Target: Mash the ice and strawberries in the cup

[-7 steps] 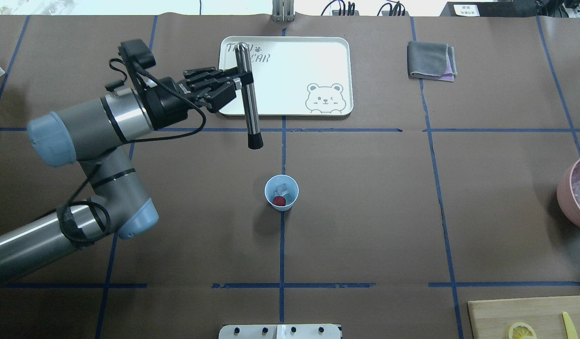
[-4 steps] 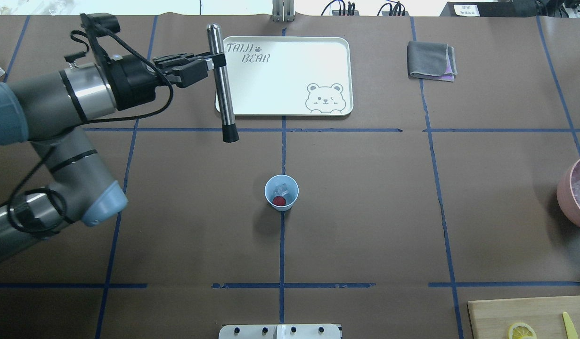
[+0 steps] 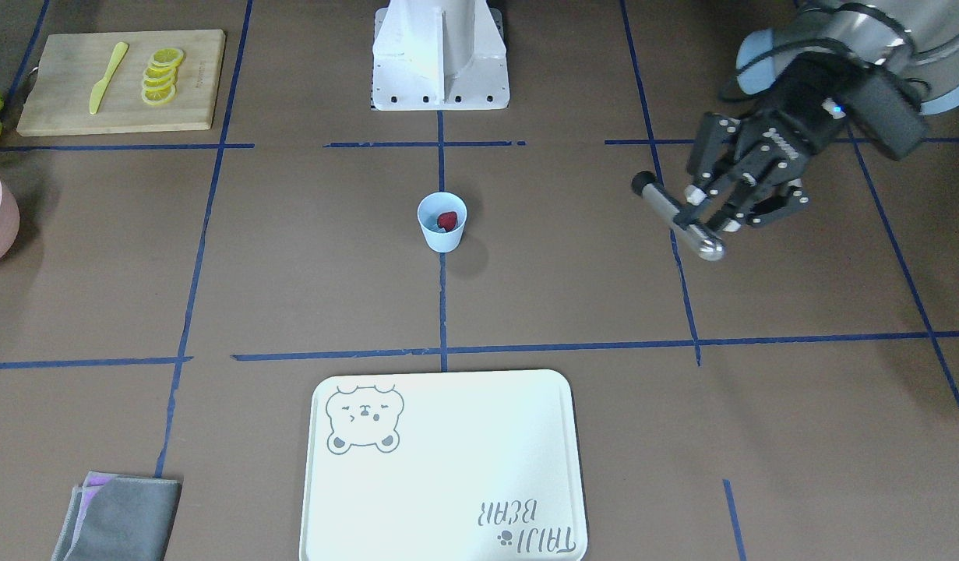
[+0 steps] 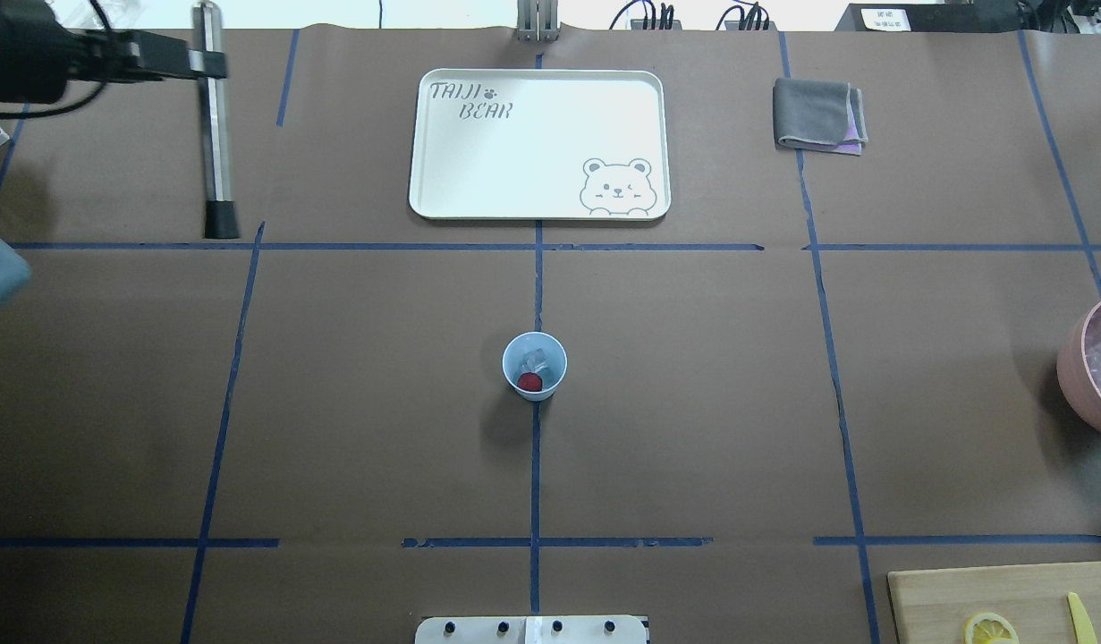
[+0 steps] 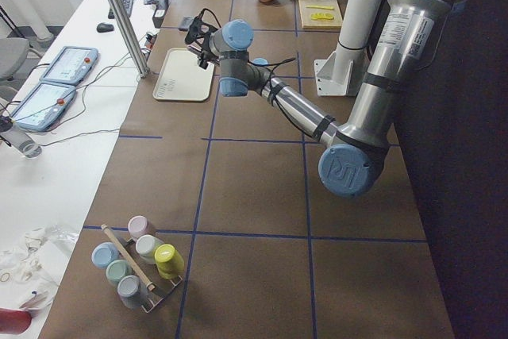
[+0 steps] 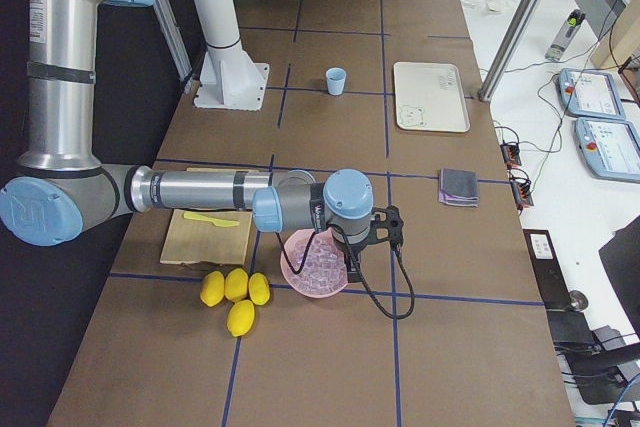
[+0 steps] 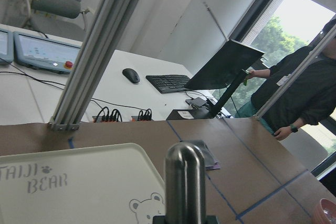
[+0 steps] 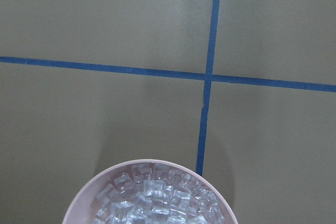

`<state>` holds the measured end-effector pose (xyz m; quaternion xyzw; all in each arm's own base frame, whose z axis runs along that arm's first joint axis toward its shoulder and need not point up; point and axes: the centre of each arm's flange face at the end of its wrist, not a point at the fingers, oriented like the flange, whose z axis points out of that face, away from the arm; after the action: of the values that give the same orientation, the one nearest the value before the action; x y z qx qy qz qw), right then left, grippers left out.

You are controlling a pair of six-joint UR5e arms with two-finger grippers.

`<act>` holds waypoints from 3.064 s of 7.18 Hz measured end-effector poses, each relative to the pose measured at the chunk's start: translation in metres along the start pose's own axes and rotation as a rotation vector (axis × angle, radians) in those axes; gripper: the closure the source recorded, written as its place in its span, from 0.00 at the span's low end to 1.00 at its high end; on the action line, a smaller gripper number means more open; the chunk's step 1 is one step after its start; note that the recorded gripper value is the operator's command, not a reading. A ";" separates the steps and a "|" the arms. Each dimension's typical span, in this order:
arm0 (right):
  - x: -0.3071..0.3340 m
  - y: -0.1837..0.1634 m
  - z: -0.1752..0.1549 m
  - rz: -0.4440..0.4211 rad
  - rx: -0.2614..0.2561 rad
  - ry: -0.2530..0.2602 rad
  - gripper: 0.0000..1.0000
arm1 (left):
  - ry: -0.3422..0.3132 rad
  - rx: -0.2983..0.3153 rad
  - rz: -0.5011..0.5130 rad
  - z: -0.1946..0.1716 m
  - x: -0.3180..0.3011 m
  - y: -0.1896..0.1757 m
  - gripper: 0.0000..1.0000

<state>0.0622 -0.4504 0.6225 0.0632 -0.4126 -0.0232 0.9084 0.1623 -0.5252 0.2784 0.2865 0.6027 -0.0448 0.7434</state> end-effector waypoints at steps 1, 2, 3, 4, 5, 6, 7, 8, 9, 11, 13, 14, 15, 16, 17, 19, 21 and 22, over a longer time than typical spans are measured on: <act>0.001 0.000 0.001 0.002 -0.001 0.000 0.00 | -0.061 -0.062 -0.075 -0.019 -0.031 -0.005 1.00; 0.001 0.000 0.001 0.005 -0.002 0.001 0.00 | -0.111 -0.111 -0.135 -0.034 -0.060 -0.003 1.00; 0.002 0.000 0.002 0.008 -0.003 0.001 0.00 | -0.162 -0.166 -0.172 -0.043 -0.090 0.009 1.00; 0.002 0.000 0.002 0.010 -0.005 0.002 0.01 | -0.221 -0.224 -0.191 -0.047 -0.121 0.025 1.00; 0.003 0.000 0.002 0.011 -0.005 0.002 0.00 | -0.284 -0.289 -0.193 -0.048 -0.149 0.039 1.00; 0.002 -0.001 0.001 0.009 -0.002 0.002 0.00 | -0.340 -0.352 -0.178 -0.049 -0.172 0.049 1.00; 0.000 -0.001 0.000 0.005 0.000 0.002 0.00 | -0.389 -0.416 -0.155 -0.052 -0.192 0.057 1.00; 0.000 -0.001 0.000 0.003 0.001 0.002 0.00 | -0.424 -0.474 -0.135 -0.057 -0.210 0.061 1.00; 0.000 -0.001 0.000 0.002 0.001 0.002 0.00 | -0.450 -0.526 -0.129 -0.062 -0.224 0.066 1.00; 0.000 -0.001 0.000 0.001 0.001 0.002 0.00 | -0.496 -0.605 -0.169 -0.062 -0.263 0.087 1.00; 0.000 -0.001 0.000 0.000 0.001 0.002 0.01 | -0.529 -0.647 -0.202 -0.053 -0.311 0.104 1.00; -0.001 -0.001 -0.001 0.000 0.002 0.002 0.00 | -0.533 -0.650 -0.207 -0.049 -0.330 0.111 1.00; -0.001 -0.001 -0.001 0.000 0.002 0.002 0.00 | -0.529 -0.645 -0.199 -0.045 -0.350 0.118 1.00; 0.000 -0.001 0.000 0.001 0.001 0.002 0.00 | -0.521 -0.636 -0.185 -0.041 -0.367 0.125 1.00; 0.000 -0.001 0.000 0.001 0.001 0.002 0.01 | -0.514 -0.632 -0.167 -0.035 -0.380 0.131 1.00; 0.001 -0.001 0.000 0.002 0.000 0.003 0.00 | -0.531 -0.630 -0.149 -0.017 -0.383 0.138 1.00; 0.001 0.000 0.001 0.003 -0.001 0.003 0.00 | -0.556 -0.622 -0.132 -0.005 -0.388 0.143 1.00; 0.001 -0.001 0.001 0.002 -0.001 0.003 0.01 | -0.560 -0.618 -0.129 -0.004 -0.396 0.148 1.00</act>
<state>0.0624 -0.4511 0.6234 0.0625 -0.4112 -0.0222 0.9091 0.1130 -0.5107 0.6980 -0.0116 0.3790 0.0157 0.9252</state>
